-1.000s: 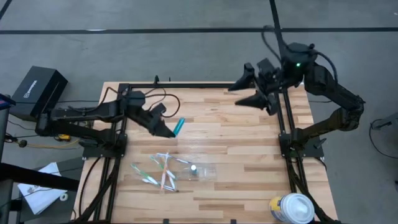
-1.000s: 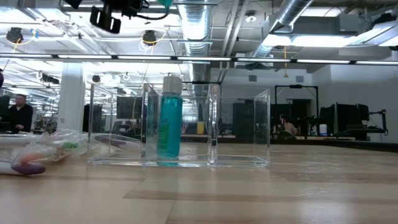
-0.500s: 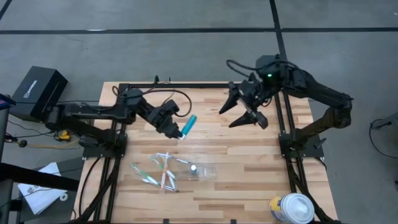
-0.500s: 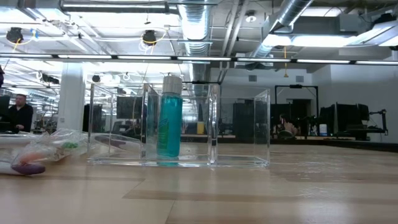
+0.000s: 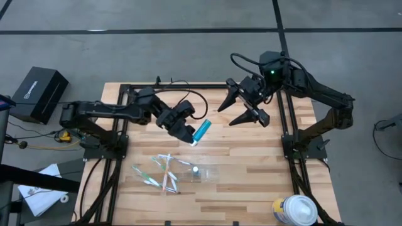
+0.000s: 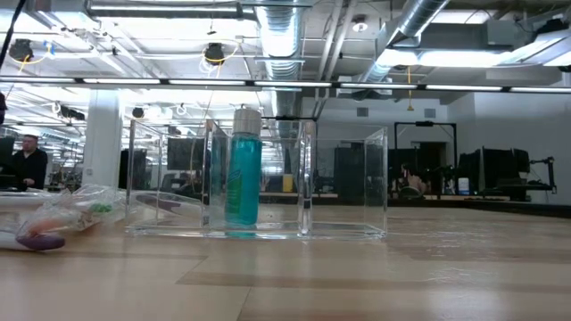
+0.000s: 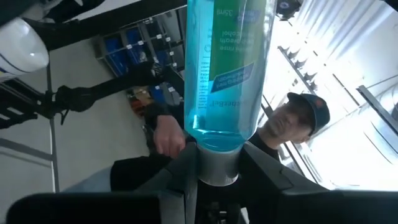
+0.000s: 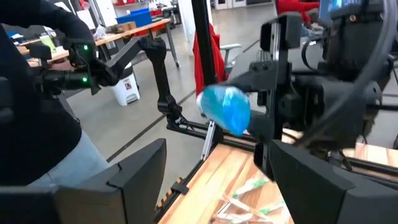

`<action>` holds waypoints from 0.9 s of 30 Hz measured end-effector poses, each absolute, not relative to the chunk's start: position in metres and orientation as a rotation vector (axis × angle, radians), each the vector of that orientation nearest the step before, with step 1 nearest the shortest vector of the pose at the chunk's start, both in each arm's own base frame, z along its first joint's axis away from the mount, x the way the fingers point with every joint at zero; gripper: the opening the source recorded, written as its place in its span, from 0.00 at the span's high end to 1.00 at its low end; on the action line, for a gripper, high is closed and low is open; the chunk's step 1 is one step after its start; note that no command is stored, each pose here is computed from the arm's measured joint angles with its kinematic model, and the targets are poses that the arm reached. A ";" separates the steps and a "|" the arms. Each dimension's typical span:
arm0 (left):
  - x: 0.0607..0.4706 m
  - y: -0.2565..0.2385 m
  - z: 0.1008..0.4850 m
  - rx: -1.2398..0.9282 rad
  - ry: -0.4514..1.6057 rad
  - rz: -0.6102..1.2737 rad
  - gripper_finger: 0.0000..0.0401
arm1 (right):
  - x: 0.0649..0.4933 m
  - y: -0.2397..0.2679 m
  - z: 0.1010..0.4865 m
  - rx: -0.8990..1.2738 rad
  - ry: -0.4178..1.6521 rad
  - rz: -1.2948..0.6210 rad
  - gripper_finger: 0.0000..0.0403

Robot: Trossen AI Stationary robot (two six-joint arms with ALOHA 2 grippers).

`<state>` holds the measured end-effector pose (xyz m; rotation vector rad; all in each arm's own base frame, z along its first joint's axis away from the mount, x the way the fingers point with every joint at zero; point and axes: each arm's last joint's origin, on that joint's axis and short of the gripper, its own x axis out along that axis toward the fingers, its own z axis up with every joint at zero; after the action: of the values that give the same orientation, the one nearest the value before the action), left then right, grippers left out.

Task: Pick & Place toothbrushing station
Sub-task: Put the blue mouthwash into the transparent organizer

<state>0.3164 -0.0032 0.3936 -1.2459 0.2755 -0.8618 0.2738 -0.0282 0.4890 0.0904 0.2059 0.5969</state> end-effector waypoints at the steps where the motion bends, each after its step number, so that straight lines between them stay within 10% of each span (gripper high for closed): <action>1: 0.318 -0.002 0.392 -1.245 0.275 -0.856 0.80 | 0.274 -0.028 0.490 0.093 0.199 0.603 0.32; 27: 0.321 0.004 0.401 -1.207 0.207 -0.869 0.80 | 0.301 -0.030 0.489 0.129 0.115 0.686 0.32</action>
<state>0.3211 0.0045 0.4013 -1.2069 0.2067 -0.8688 0.3013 -0.0303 0.4887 0.1294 0.1149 0.6861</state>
